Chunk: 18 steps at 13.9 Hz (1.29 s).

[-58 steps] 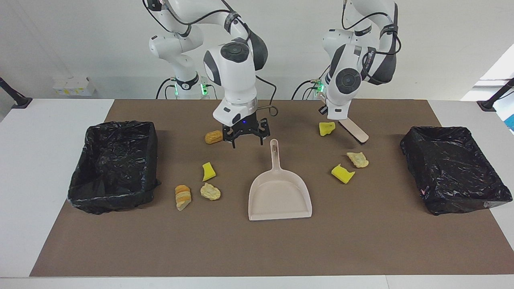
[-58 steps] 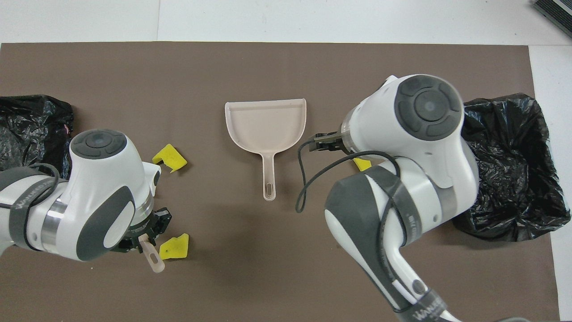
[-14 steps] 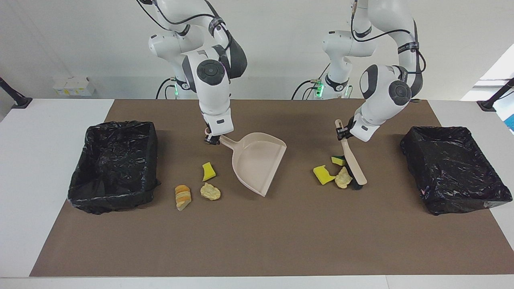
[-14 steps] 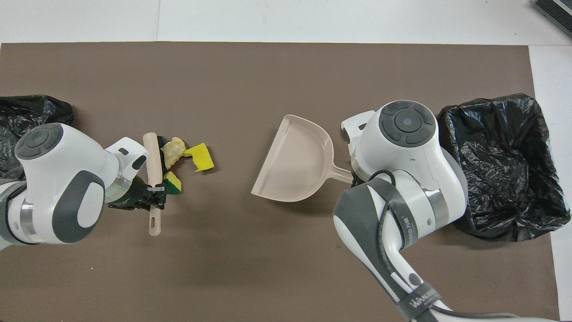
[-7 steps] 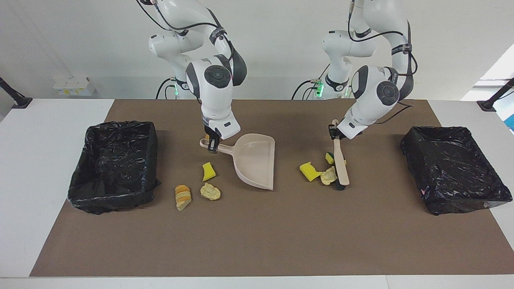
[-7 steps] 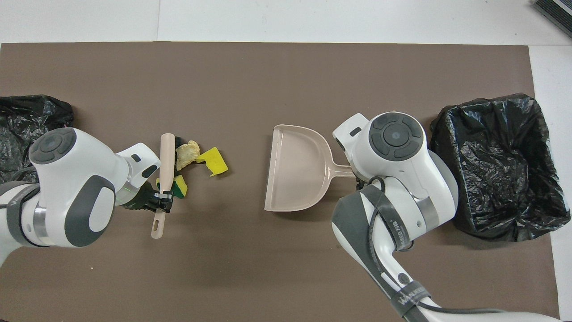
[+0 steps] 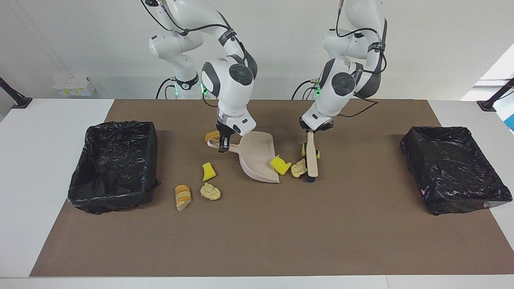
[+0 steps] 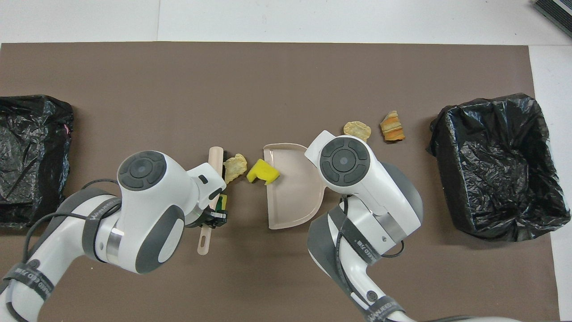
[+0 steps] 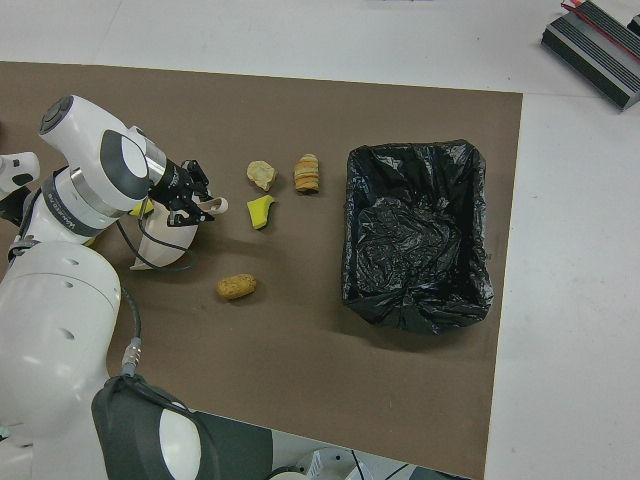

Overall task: Sweep and dump trash in bin
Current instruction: 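Sweep sponge and bread pieces toward the dustpan with the left gripper's brush, then brush the debris into the dustpan held by the right gripper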

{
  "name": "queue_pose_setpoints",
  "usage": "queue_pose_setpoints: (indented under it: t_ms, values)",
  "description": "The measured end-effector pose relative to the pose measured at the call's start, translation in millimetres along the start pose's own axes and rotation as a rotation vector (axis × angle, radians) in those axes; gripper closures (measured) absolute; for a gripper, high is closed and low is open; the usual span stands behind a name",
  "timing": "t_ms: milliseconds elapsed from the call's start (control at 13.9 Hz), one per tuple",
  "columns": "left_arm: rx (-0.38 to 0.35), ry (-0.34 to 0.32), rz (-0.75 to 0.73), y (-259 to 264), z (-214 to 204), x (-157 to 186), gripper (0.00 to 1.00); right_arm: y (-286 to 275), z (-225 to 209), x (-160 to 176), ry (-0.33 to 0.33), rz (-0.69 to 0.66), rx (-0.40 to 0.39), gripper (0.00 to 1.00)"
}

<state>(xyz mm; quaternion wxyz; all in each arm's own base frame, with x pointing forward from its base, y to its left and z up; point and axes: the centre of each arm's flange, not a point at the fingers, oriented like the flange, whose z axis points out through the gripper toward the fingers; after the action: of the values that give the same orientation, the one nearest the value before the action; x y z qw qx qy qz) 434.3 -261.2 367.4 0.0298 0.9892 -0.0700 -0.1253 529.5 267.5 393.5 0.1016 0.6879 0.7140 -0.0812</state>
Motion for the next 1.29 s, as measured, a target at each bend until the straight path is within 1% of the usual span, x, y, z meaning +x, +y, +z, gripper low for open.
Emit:
queue_pose_setpoints:
  t_ms: [144, 287, 575, 718, 934, 1078, 1293]
  values:
    - [-0.022, 0.020, -0.021, 33.6, -0.1, -11.1, 0.74, 0.5, 2.9, 0.5, -0.002, 0.000, 0.003, 0.68]
    - [-0.070, 0.062, -0.047, 65.4, -3.5, -19.1, 0.74, 1.3, 5.0, 0.4, -0.003, 0.001, 0.005, 0.68]
    - [-0.135, 0.143, -0.095, 111.7, -21.2, -29.5, 0.74, 2.3, 6.9, -0.5, -0.003, 0.003, 0.006, 0.68]
    - [-0.177, 0.177, -0.135, 125.6, -34.2, -25.3, 0.74, 2.8, 7.8, -0.7, -0.003, 0.003, 0.007, 0.68]
    - [-0.287, 0.241, -0.184, 146.6, -47.2, -12.3, 0.74, 4.0, 8.8, -1.7, -0.001, -0.007, 0.005, 0.68]
    - [-0.310, 0.262, -0.198, 150.9, -42.0, -6.6, 0.74, 5.2, 10.5, -3.2, 0.001, -0.007, 0.005, 0.68]
    - [-0.308, 0.269, -0.214, 148.5, -29.6, 4.8, 0.74, 6.4, 13.4, -4.8, 0.001, -0.004, 0.006, 0.68]
